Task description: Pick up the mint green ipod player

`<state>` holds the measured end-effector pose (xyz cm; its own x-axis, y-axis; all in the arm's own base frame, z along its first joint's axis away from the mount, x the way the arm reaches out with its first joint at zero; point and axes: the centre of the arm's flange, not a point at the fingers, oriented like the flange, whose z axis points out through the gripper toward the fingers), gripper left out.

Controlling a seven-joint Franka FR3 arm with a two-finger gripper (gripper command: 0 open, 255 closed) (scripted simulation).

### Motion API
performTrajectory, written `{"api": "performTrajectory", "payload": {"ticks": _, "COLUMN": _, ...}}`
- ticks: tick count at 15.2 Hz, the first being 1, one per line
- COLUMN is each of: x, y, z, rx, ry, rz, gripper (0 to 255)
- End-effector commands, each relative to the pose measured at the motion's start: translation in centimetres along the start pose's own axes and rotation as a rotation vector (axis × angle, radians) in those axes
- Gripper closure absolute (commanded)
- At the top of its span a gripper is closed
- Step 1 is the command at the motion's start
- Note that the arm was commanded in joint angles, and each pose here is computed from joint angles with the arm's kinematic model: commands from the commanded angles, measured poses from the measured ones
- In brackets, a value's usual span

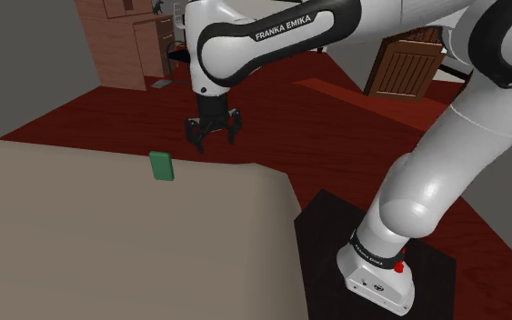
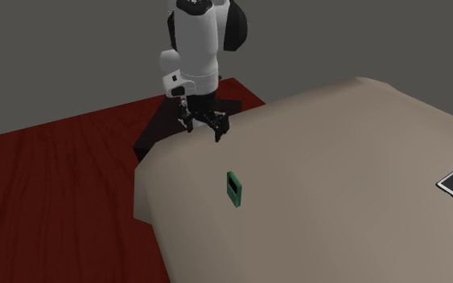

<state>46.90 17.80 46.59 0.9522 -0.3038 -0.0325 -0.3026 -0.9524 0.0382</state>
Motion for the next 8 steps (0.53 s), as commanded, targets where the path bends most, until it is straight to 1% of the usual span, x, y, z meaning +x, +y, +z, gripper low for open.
{"api": "performTrajectory", "payload": {"ticks": 1, "x": 1.5, "y": -2.5, "z": 0.0, "rx": 0.009, "ry": 0.006, "rz": 0.020, "gripper": 0}}
{"api": "performTrajectory", "payload": {"ticks": 8, "x": 6.0, "y": -9.8, "z": 1.2, "rx": 0.035, "ry": 0.026, "rz": 0.083, "gripper": 0}}
